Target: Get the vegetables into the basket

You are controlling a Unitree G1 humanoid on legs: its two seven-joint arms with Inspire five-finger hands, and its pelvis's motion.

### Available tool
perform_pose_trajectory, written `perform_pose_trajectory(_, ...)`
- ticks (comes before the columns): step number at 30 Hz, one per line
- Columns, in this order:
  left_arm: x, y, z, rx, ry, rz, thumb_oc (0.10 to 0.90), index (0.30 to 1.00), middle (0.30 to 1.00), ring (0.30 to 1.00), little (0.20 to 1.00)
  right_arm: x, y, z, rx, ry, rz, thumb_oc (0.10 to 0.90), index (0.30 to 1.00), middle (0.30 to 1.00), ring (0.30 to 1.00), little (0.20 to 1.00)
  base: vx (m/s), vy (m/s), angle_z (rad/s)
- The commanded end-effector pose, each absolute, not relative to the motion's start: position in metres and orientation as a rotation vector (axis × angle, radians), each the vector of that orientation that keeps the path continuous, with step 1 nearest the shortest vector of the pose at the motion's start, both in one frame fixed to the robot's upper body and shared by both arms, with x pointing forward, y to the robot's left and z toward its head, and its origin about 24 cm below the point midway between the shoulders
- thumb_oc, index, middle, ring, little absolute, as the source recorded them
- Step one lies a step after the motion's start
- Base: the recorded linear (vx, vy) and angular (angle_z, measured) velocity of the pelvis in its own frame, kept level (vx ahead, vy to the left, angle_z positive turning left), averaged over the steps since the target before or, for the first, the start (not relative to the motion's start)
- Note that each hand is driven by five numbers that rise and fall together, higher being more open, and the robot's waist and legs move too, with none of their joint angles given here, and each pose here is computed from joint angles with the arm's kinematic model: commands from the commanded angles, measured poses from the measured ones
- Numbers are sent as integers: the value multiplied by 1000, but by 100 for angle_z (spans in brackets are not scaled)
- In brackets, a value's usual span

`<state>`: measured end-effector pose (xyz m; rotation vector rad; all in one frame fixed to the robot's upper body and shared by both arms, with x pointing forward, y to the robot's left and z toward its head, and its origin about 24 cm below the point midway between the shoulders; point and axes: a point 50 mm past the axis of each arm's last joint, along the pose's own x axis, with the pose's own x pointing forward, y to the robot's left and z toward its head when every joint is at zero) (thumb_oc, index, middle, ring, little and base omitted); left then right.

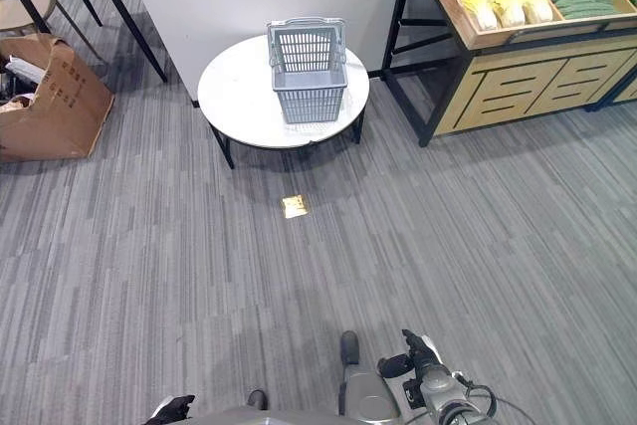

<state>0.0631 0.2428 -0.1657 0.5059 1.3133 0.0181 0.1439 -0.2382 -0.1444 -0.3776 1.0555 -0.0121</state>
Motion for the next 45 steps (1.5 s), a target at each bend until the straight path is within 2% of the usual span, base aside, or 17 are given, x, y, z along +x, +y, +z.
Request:
perform_pose_trajectory(1, 75, 245, -163, 498, 1280, 31, 900, 1000, 1000, 1000, 1000, 128, -247, -147, -398, 1093, -10, 900, 1000, 1000, 1000, 1000, 268, -249, 22)
perform_pose_trajectory(16, 92, 236, -161, 490, 1207, 28, 900, 1000, 1000, 1000, 1000, 115, -277, -143, -432, 1129, -134, 900, 1000, 1000, 1000, 1000, 181, -53, 17)
perform_pose_trajectory(25, 71, 243, -164, 483, 1275, 36, 900, 1000, 1000, 1000, 1000, 109, -263, -149, -396, 1152, -94, 900, 1000, 1000, 1000, 1000, 251, 224, -55)
perform_pose_trajectory(34, 86, 261, -156, 539, 1233, 54, 900, 1000, 1000, 1000, 1000, 119, -244, -152, -379, 1129, -38, 900, 1000, 1000, 1000, 1000, 132, 260, -18)
perform_pose_trajectory(45, 96, 255, -156, 536, 1196, 14, 900, 1000, 1000, 1000, 1000, 120, -240, -152, -394, 1125, 0, 900, 1000, 1000, 1000, 1000, 260, 36, 12)
